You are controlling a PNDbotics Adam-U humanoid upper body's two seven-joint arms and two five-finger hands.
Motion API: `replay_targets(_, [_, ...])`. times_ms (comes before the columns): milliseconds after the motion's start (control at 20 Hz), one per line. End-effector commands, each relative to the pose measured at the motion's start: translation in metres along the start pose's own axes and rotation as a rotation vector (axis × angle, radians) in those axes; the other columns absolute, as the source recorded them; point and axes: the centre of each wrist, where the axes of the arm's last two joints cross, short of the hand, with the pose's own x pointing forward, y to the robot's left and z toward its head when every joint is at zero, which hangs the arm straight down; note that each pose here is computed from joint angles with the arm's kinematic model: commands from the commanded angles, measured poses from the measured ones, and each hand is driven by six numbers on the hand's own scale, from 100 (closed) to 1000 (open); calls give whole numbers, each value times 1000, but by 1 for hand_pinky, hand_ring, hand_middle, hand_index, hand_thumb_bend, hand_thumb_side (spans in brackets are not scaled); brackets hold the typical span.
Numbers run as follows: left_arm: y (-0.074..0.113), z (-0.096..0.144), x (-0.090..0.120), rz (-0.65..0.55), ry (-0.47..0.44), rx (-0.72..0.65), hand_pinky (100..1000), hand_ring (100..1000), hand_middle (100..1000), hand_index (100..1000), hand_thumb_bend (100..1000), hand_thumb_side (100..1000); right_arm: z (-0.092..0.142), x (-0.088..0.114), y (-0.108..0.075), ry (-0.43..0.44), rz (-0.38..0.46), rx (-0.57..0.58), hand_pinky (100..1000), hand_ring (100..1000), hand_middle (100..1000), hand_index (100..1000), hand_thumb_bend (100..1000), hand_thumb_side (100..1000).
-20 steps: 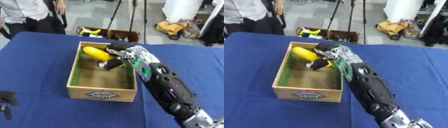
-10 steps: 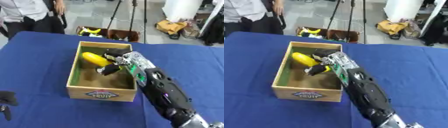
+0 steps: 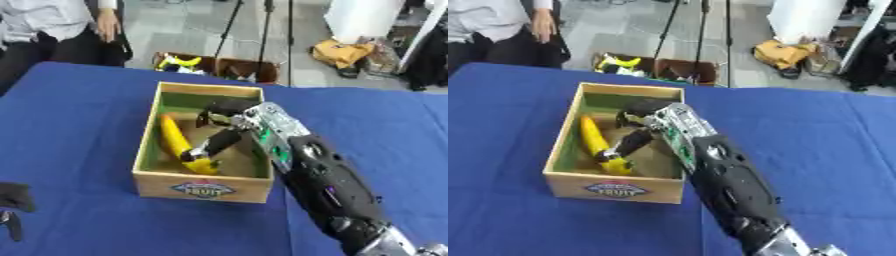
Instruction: Pick up objects on the table and place them in the box.
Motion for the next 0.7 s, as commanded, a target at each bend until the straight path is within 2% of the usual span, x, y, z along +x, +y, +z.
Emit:
replay_targets(50, [2,-1,6,-13,-18,0,280,538,508,666,100,1000,15,-9,-28,7,11,-59,758,903,850,891,862,888])
replay_targets(300, [3,-1,5,-15,-16,4,279,538,507,666,100,1000,38,-13,-56,-52,-54,-181,796,911,850,887,799,1000])
replay_targets(500, [4,0,5,-18,-15,9,279,538,507,666,100,1000,67,-18,-79,-89,-109,-325,801,906,846,885,753,1000])
replay_targets(700, [4,0,5,-19,-13,13,279,539,507,666,100,1000,92,-23,-93,-100,-146,-436,801,893,828,875,679,1000])
